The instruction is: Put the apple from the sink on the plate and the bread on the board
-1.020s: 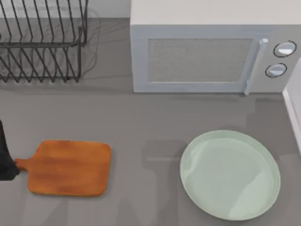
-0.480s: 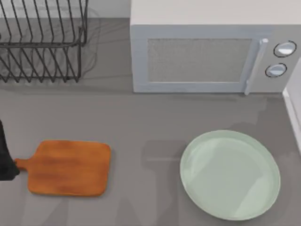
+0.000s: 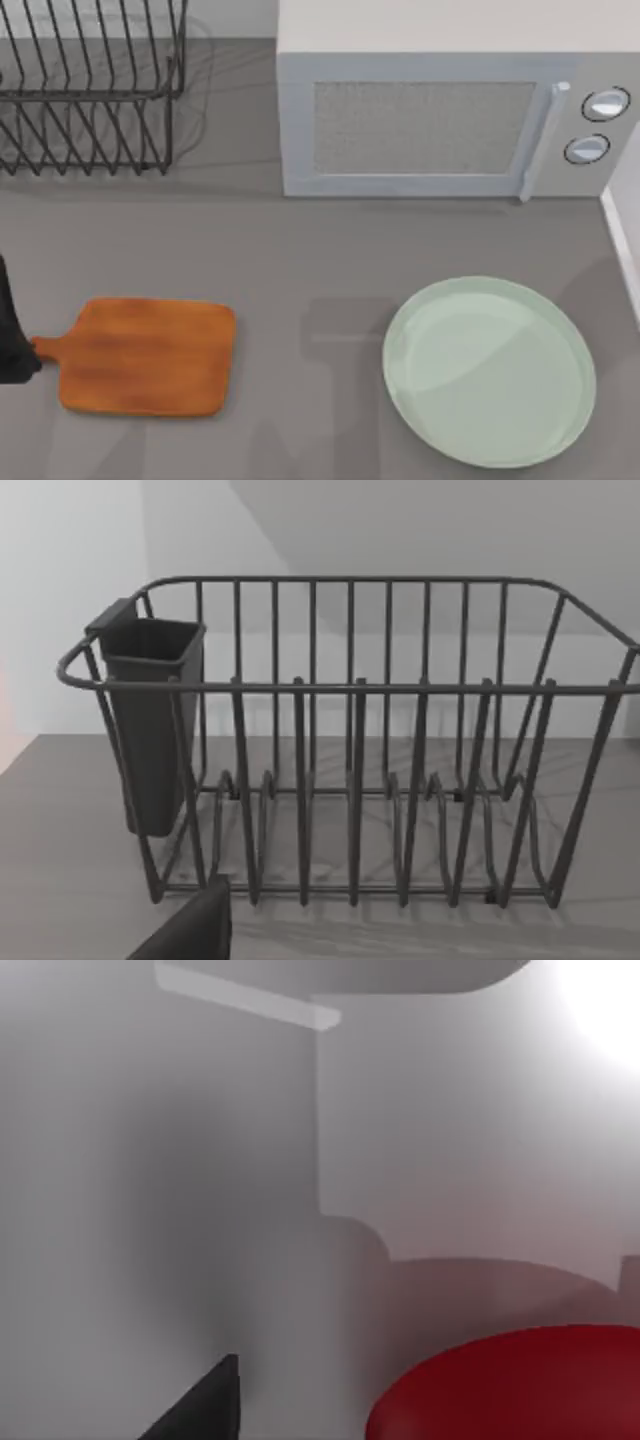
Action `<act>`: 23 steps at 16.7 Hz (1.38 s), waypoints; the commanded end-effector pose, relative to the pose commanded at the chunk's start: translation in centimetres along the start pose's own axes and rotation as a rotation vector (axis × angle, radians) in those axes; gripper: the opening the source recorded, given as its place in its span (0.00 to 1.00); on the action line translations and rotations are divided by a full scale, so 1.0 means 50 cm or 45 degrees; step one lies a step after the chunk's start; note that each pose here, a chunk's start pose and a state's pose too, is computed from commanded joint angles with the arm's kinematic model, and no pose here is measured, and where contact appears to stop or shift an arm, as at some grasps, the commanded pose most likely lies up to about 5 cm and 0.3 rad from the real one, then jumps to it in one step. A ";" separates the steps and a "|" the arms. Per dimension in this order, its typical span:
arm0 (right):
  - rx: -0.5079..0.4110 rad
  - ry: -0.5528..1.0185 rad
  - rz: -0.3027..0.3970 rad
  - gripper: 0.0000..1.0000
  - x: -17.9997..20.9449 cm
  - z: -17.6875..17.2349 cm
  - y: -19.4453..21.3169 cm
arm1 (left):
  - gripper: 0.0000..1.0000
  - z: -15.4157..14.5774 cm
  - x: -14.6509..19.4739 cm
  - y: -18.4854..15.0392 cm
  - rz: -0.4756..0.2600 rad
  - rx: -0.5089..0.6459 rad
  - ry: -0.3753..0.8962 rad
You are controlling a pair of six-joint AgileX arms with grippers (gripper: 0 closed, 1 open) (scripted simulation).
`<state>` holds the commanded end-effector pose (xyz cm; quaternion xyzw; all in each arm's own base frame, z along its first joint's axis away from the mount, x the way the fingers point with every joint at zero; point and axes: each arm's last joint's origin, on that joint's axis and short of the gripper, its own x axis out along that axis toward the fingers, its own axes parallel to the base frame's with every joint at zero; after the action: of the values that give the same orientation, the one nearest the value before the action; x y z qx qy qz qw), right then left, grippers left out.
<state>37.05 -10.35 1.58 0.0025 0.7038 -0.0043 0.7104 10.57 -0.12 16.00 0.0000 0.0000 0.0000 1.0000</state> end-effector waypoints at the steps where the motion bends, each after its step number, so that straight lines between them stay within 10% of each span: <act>1: 0.000 0.008 0.002 1.00 0.015 -0.004 0.001 | 1.00 0.000 0.000 0.000 0.000 0.000 0.000; 6: 0.001 0.012 0.003 1.00 0.022 -0.006 0.001 | 1.00 0.000 0.000 0.000 0.000 0.000 0.000; 19: 0.001 0.012 0.003 0.02 0.022 -0.006 0.001 | 1.00 0.000 0.000 0.000 0.000 0.000 0.000; 23: 0.001 0.012 0.003 0.00 0.022 -0.006 0.001 | 1.00 0.000 0.000 0.000 0.000 0.000 0.000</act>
<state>36.73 -10.28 0.46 0.0035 0.7071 -0.0035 0.7071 10.57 -0.12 16.00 0.0000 0.0000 0.0000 1.0000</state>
